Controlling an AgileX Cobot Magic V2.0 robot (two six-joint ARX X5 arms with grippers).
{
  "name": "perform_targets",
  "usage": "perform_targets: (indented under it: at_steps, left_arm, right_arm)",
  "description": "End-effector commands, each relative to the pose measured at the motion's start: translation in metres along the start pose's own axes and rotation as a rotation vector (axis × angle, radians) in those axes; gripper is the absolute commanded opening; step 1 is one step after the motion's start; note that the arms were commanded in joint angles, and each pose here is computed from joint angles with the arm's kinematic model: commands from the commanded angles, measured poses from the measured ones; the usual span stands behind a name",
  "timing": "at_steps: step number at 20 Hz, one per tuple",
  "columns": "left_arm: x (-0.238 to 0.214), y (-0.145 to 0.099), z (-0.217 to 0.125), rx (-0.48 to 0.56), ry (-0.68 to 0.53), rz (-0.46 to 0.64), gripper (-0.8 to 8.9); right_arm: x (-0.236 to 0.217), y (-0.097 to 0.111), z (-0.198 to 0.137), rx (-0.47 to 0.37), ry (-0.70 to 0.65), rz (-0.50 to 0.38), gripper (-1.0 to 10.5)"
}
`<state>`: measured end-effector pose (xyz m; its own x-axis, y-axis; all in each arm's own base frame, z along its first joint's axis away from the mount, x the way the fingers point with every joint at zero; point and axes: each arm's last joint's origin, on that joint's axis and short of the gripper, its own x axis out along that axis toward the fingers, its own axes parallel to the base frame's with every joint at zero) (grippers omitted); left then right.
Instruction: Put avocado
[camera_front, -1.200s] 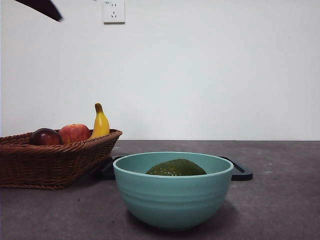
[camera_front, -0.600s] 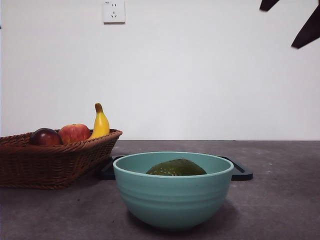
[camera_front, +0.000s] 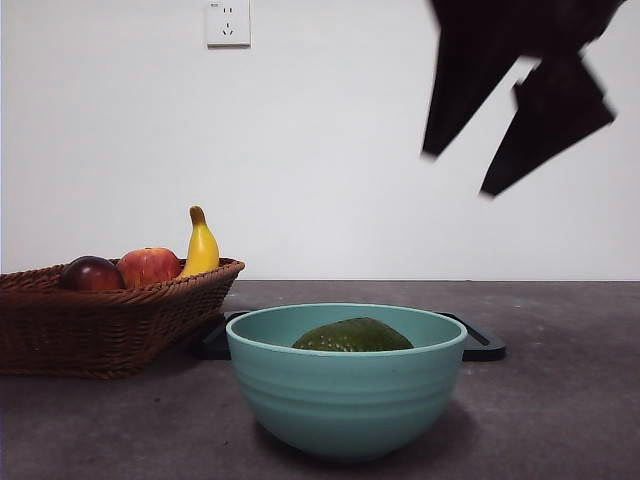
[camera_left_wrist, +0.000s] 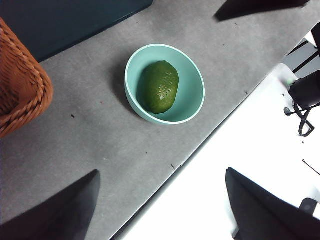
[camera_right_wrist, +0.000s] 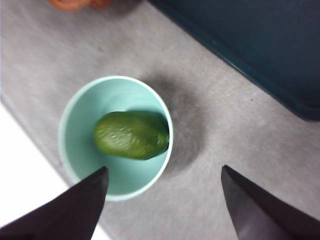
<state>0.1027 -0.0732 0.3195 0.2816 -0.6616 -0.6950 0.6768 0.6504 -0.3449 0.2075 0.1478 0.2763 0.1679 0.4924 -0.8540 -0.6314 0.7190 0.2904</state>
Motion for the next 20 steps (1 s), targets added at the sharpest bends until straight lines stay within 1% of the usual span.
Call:
perform_targets:
  at_steps: [1, 3, 5, 7, 9, 11, 14, 18, 20]
  left_arm:
    - [0.0, -0.001, 0.002, 0.022, -0.006, -0.01, 4.0]
    - [0.0, -0.001, 0.002, 0.022, -0.004, -0.01, 4.0]
    - [0.0, -0.001, 0.002, 0.02, 0.0, -0.01, 4.0]
    - [0.0, -0.001, 0.002, 0.02, 0.0, -0.01, 4.0]
    - [0.0, -0.001, 0.002, 0.02, 0.0, -0.01, 4.0]
    - [0.0, -0.001, 0.002, 0.02, 0.0, -0.01, 4.0]
    - [0.0, -0.001, 0.002, 0.021, -0.001, -0.01, 4.0]
    - [0.0, -0.001, 0.002, 0.029, 0.0, -0.01, 4.0]
    - [0.0, -0.001, 0.002, 0.03, -0.001, -0.01, 4.0]
  right_arm:
    - [0.021, 0.002, 0.012, -0.021, 0.026, -0.02, 3.5]
    - [0.04, 0.002, 0.017, -0.035, 0.051, -0.035, 3.4]
    - [0.056, 0.002, 0.02, -0.045, 0.073, -0.041, 2.8]
    - [0.069, 0.003, 0.021, -0.052, 0.091, -0.037, 2.6]
    - [0.077, 0.003, 0.022, -0.061, 0.098, -0.045, 2.5]
    - [0.083, 0.003, 0.023, -0.072, 0.099, -0.071, 2.3]
    - [0.093, 0.0, 0.024, -0.067, 0.12, -0.076, 2.2]
    - [0.102, -0.001, 0.023, -0.084, 0.143, -0.073, 2.1]
    - [0.103, 0.0, 0.023, -0.088, 0.14, -0.072, 1.0]
